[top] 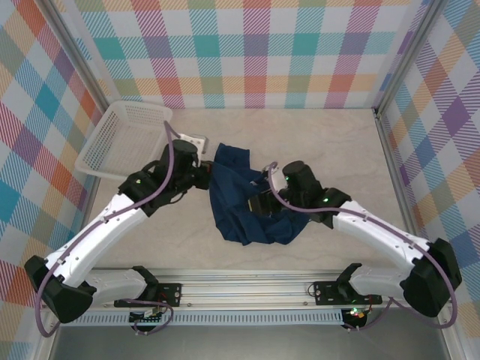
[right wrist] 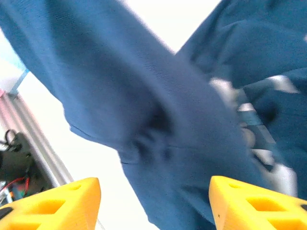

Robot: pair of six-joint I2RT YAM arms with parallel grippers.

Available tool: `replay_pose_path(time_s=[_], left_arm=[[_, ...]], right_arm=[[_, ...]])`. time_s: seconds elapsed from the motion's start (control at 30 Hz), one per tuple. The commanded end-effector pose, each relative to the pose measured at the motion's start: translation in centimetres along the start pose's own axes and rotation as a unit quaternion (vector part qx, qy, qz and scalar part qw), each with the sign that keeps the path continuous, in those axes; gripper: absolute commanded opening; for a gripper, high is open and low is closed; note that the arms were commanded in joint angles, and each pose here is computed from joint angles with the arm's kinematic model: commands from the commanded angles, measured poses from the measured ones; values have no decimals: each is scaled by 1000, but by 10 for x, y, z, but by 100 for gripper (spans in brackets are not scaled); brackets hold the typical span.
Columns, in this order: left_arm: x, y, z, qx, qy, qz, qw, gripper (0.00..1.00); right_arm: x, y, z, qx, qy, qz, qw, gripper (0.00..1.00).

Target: Fold the inside-out t-shirt

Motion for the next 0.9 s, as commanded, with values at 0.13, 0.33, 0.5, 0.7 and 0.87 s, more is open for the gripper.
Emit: replay_pose_path(time_s=[0.13, 0.33, 0.5, 0.7, 0.87], left_arm=[[6, 52, -32, -88, -12, -63, 994, 0], [9, 65, -35, -117, -5, -70, 991, 0], [10, 70, -37, -127, -10, -78, 989, 0], [11, 71, -35, -123, -5, -78, 989, 0], [11, 71, -33, -119, -5, -77, 990, 0]], right_arm=[[-8, -85, -30, 208, 6, 143, 967, 62], [2, -113, -8, 295, 75, 164, 938, 60], [12, -88, 28, 170, 124, 136, 968, 55], [22, -85, 52, 236, 184, 68, 952, 54], [28, -100, 63, 289, 208, 62, 933, 50]])
Point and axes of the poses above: each hand's point on the last joint's axis, 136 mm out from that joint toward the fingers, its own z axis out along the fingers, its own y axis along the line the jaws close on, x = y × z, the point moved 8 cm from there along -z, back along the fingers, and after that the axes turned 9 degrees about z, right-handed, at the moved point
